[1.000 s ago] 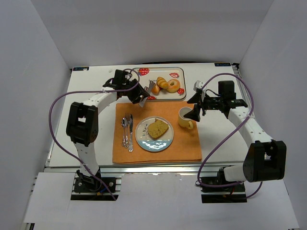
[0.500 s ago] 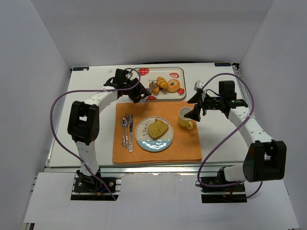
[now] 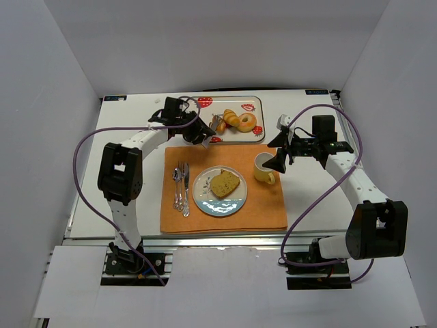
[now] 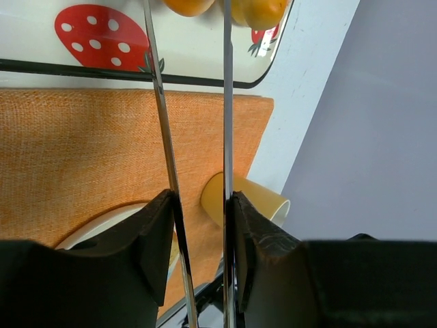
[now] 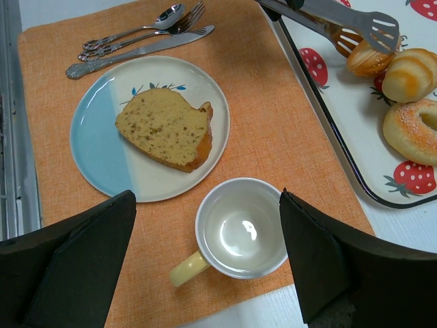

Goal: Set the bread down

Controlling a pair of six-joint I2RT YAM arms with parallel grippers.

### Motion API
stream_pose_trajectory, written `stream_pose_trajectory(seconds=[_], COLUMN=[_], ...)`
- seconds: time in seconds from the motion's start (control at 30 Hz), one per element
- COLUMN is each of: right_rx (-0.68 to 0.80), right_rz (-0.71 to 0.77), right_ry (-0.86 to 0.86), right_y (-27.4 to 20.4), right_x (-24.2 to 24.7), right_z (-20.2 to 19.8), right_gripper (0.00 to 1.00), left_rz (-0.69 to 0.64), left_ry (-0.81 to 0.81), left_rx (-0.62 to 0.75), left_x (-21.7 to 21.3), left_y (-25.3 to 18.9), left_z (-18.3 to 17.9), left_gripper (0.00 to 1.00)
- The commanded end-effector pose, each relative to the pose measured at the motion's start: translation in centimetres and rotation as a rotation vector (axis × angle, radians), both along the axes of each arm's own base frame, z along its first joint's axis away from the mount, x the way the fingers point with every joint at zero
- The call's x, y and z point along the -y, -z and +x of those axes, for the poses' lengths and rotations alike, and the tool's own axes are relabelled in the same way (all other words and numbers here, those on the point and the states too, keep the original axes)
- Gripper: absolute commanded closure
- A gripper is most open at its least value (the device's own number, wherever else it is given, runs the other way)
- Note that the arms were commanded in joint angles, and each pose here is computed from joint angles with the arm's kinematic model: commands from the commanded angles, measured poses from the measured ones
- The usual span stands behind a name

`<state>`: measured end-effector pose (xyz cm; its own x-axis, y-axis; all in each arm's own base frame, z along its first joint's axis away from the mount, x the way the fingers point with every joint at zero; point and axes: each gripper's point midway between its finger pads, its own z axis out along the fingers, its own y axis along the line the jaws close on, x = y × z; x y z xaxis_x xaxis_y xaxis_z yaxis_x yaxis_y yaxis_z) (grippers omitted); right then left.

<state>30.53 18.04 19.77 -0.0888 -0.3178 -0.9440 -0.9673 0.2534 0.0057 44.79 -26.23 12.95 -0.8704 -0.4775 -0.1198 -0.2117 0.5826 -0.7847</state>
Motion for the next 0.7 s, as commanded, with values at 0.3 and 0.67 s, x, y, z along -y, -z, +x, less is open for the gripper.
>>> stream_pose_trajectory(seconds=[0.3, 0.67], right_rx=[0.039, 0.039], right_rz=[0.027, 0.026], right_ry=[-0.014, -0.023], right_y=[-1.2, -1.3], right_x=[0.0, 0.0], right_z=[-0.2, -0.2], right_gripper=[0.10, 0.11], left_rz=[-0.061, 0.005], left_ry=[-0.019, 0.008], left_rx=[0.099, 0.104], left_x=[-0.7, -3.6], left_y=[-4.7, -6.7], left_z=[-0.8, -8.9], left_gripper=[0.86, 0.90])
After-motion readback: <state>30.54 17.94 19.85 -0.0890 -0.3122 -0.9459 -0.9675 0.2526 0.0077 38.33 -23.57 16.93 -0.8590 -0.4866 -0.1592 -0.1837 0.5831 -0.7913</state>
